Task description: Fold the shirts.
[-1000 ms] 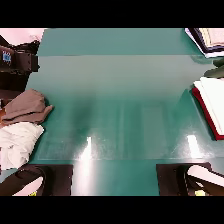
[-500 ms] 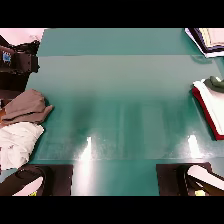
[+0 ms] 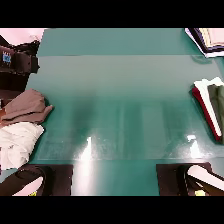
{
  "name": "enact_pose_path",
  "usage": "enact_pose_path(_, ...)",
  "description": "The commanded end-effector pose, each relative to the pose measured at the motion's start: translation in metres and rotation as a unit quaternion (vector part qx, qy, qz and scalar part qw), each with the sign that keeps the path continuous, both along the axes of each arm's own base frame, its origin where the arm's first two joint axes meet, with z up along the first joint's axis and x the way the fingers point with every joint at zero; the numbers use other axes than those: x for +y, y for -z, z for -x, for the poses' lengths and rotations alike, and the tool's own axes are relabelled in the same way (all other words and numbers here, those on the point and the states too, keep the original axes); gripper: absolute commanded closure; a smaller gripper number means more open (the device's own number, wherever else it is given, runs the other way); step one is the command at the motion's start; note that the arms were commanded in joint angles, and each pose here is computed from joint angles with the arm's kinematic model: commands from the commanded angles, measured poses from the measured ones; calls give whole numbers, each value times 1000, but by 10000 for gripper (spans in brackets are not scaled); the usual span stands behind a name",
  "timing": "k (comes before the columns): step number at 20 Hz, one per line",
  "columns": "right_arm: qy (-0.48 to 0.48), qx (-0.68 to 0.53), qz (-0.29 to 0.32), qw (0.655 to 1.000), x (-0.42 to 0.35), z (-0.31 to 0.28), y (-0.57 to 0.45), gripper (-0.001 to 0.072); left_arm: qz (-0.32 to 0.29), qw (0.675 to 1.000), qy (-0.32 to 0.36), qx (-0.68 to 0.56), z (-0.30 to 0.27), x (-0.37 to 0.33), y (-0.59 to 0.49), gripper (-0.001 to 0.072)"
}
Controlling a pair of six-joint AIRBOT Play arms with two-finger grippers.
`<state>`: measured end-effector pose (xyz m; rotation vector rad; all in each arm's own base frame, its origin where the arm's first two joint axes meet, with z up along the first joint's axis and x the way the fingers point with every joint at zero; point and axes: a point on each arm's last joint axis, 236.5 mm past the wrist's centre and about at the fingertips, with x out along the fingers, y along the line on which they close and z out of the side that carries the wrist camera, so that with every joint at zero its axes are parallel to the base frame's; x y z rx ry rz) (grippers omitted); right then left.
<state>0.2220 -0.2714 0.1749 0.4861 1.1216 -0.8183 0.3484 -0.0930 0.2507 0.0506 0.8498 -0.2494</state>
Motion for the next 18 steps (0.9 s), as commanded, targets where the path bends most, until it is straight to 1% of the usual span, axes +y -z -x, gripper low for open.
enact_pose_path(1, 6, 15, -4, 1000, 2, 7, 2, 95, 0, 1000, 0, -1, 0, 0, 0, 680)
enact_pose_path(4, -33, -11, -24, 999, 25, -17, 0, 98, 1, 1000, 0, -7, -2, 0, -2, 680)
enact_pose_path(5, -57, -29, -38, 997, 40, -31, -1, 144, 1, 1000, 0, -8, -3, 0, -3, 680)
enact_pose_path(6, -86, -47, -56, 994, 60, -46, -3, 285, 2, 1000, 0, -10, -3, 0, -3, 679)
enact_pose_path(7, -115, -64, -72, 989, 80, -60, -6, 495, 3, 1000, 0, -13, -4, -1, -4, 679)
enact_pose_path(8, -147, -80, -87, 982, 102, -74, -10, 690, 4, 1000, -1, -17, -6, -1, -6, 680)
enact_pose_path(10, -205, -95, -96, 969, 141, -91, -18, 691, 6, 1000, -1, -25, -8, -1, -8, 679)
enact_pose_path(14, -298, -103, -80, 946, 201, -111, -30, 691, 7, 999, -1, -31, -11, -2, -10, 680)
enact_pose_path(18, -353, -100, -86, 926, 241, -117, -30, 692, 7, 999, -1, -31, -11, -2, -10, 680)
